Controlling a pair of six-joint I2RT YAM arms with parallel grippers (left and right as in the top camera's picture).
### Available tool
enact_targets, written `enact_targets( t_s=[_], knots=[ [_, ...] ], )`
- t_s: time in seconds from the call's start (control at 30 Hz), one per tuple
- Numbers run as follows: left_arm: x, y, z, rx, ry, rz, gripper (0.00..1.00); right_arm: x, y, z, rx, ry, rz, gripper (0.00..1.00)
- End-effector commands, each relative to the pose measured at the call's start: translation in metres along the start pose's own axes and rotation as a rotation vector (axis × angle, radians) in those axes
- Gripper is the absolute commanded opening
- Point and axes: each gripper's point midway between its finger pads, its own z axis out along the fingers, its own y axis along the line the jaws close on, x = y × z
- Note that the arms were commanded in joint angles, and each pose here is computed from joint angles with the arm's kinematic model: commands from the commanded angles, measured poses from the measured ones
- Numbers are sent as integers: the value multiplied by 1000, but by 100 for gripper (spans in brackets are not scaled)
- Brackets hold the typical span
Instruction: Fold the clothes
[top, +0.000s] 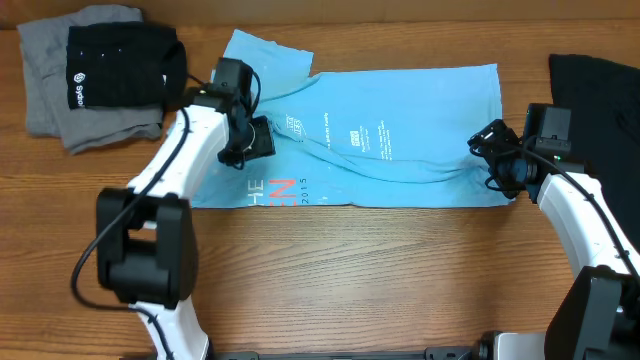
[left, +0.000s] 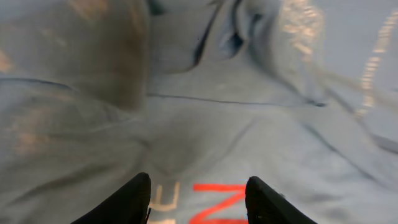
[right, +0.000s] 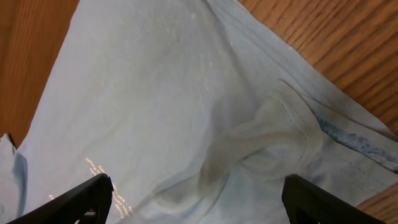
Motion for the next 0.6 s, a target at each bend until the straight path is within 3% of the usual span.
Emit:
enact_targets(
  t_s=[0.0, 0.17, 0.37, 0.57],
  knots=[
    [-7, 31, 19, -70, 4, -106, 53, 0, -1, 0, 14, -1, -9, 91],
    [-16, 58, 22, -72, 8, -163, 49, 1, -4, 0, 29, 2, -7, 91],
    [-27, 61, 22, -57, -25, -117, 47, -2, -1, 0, 14, -13, -5, 91],
    [-27, 47, 23, -45, -39, -82, 58, -3, 0, 0, 12, -15, -3, 91]
  ],
)
